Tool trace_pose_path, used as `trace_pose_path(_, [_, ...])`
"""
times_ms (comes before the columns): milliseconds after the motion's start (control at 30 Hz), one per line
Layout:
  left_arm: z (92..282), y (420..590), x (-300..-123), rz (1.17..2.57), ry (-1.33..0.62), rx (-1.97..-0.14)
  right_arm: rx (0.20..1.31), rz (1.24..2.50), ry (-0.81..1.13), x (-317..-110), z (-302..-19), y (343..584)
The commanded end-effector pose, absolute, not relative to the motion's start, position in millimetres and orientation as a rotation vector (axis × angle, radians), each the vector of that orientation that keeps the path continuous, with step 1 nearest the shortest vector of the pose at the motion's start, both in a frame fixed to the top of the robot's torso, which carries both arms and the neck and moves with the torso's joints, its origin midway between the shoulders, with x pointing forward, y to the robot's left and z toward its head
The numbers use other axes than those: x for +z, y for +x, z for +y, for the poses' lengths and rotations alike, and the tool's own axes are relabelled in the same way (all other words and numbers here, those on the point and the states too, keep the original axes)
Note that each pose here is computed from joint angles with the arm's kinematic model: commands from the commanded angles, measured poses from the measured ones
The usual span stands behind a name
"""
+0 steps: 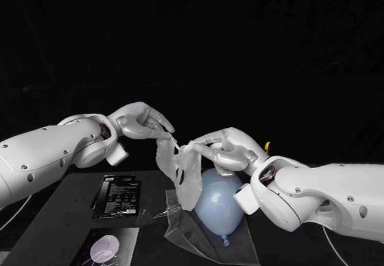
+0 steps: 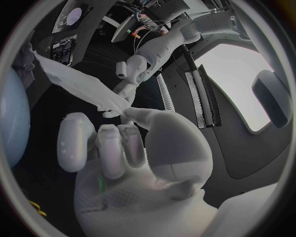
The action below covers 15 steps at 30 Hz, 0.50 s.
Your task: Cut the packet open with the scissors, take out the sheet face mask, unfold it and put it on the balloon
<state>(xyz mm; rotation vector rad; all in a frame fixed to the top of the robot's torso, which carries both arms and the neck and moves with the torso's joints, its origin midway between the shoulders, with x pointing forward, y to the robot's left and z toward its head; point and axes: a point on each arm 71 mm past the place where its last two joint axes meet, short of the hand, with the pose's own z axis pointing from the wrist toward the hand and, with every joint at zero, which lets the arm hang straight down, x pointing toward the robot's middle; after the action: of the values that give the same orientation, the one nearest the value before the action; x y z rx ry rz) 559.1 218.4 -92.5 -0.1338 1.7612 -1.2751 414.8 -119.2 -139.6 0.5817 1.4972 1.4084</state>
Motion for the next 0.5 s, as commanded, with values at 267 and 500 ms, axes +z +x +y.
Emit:
trace_pose_path(267, [226.6, 551.1, -99.2, 1.778, -0.172, -1.291, 1.339, 1.455, 0.500, -128.5, -139.6, 439.6])
trace_pose_path(500, [230.9, 546.8, -109.7, 1.793, -0.269, -1.332, 1.302, 1.510, 0.412, -125.8, -140.5, 449.0])
